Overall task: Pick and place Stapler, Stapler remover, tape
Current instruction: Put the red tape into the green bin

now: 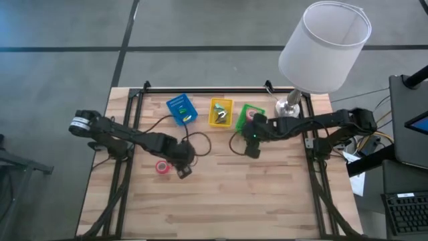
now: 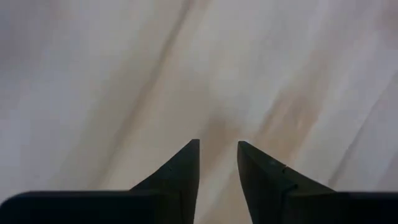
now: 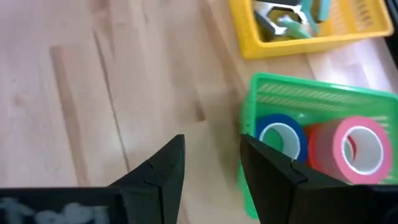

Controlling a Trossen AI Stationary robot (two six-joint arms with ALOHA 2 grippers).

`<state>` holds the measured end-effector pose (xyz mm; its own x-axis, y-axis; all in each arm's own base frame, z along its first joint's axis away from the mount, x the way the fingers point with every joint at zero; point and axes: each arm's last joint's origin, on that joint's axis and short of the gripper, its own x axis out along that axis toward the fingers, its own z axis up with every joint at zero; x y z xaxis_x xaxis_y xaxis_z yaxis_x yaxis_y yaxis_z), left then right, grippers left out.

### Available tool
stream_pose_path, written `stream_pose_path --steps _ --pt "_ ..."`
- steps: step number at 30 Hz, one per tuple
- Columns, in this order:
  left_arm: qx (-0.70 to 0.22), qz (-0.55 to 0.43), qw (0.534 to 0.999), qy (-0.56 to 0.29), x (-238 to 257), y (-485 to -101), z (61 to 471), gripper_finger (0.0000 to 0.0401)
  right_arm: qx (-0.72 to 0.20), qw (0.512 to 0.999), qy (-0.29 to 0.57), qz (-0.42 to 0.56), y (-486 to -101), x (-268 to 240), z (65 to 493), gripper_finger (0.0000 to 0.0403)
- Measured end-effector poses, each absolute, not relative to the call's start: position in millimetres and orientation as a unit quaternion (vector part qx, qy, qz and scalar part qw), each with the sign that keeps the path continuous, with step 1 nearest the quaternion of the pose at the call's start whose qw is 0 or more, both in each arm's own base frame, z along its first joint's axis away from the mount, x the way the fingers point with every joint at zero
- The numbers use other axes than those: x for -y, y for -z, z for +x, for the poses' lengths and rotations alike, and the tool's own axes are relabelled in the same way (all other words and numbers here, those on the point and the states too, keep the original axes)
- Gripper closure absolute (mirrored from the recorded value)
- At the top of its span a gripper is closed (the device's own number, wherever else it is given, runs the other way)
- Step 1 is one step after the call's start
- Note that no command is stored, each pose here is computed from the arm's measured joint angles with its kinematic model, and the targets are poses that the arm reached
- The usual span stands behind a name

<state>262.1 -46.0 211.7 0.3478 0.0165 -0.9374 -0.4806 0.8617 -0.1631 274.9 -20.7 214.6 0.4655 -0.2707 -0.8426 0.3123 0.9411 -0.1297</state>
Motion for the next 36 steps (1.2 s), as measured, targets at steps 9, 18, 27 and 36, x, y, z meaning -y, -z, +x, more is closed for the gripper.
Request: stream_pose_path --steps 9,18,27,36 --pt "-0.641 -0.283 0.688 -0.190 63 -198 235 0.0297 -0.490 0.859 0.150 0.008 -214 9 276 0.0245" --pt "-0.658 -0.294 0.651 -0.239 59 -176 220 0.0297 -0.491 0.858 0.151 0.006 -213 9 276 0.0250" --pt "-0.662 -0.290 0.647 -0.243 56 -155 209 0.0298 -0.490 0.858 0.151 0.006 -214 9 276 0.0248" --pt "-0.652 -0.220 0.710 -0.148 57 -149 216 0.0339 -0.486 0.861 0.151 0.006 -214 9 277 0.0254"
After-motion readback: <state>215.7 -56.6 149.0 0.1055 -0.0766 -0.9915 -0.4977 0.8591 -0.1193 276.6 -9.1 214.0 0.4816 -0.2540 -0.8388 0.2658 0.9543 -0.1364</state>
